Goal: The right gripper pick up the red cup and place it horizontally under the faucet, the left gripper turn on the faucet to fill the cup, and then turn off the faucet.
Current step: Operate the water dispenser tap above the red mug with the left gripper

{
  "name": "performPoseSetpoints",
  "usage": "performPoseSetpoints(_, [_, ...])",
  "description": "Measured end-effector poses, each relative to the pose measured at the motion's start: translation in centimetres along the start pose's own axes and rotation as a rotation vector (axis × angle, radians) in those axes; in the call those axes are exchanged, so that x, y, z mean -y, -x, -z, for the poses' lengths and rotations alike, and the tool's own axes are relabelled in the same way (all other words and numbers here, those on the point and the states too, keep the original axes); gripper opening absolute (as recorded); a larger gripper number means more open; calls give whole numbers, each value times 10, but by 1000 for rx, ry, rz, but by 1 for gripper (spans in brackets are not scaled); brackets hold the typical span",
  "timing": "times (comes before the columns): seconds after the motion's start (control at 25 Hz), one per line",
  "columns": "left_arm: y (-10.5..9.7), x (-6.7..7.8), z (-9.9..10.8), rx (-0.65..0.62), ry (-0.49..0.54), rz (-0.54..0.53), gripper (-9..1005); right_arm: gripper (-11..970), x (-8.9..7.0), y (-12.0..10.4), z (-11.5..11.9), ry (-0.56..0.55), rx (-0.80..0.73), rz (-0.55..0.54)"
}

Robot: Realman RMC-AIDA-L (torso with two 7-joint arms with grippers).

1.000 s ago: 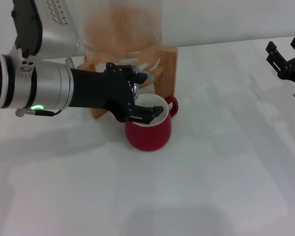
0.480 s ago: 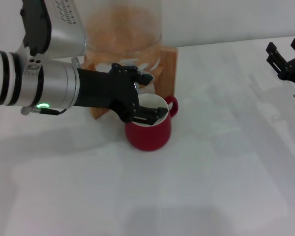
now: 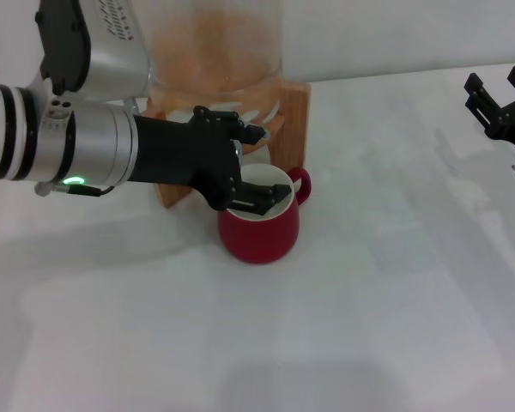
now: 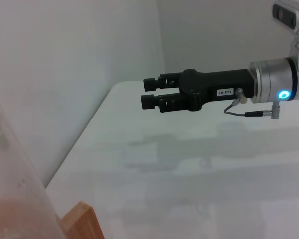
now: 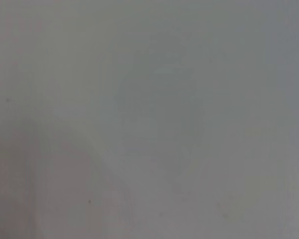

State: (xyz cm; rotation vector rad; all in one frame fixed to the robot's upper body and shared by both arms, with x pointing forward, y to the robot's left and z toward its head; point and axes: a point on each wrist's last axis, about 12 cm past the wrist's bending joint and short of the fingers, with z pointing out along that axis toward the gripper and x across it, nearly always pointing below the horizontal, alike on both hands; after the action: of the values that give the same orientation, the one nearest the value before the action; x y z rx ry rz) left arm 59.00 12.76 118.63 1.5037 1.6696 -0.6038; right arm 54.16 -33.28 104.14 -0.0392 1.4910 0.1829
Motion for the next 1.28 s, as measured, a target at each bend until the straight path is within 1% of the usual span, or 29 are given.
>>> performPoseSetpoints(0.52, [5, -1, -2, 1, -5, -26, 830, 682, 0, 0, 1, -1, -2, 0])
performPoseSetpoints(0.88, [4, -2, -7, -8, -23, -18, 829, 683, 1, -1, 2, -3, -3, 0])
performPoseSetpoints(1.28, [6, -2, -6, -4, -23, -25, 826, 683, 1, -1, 2, -3, -3, 0])
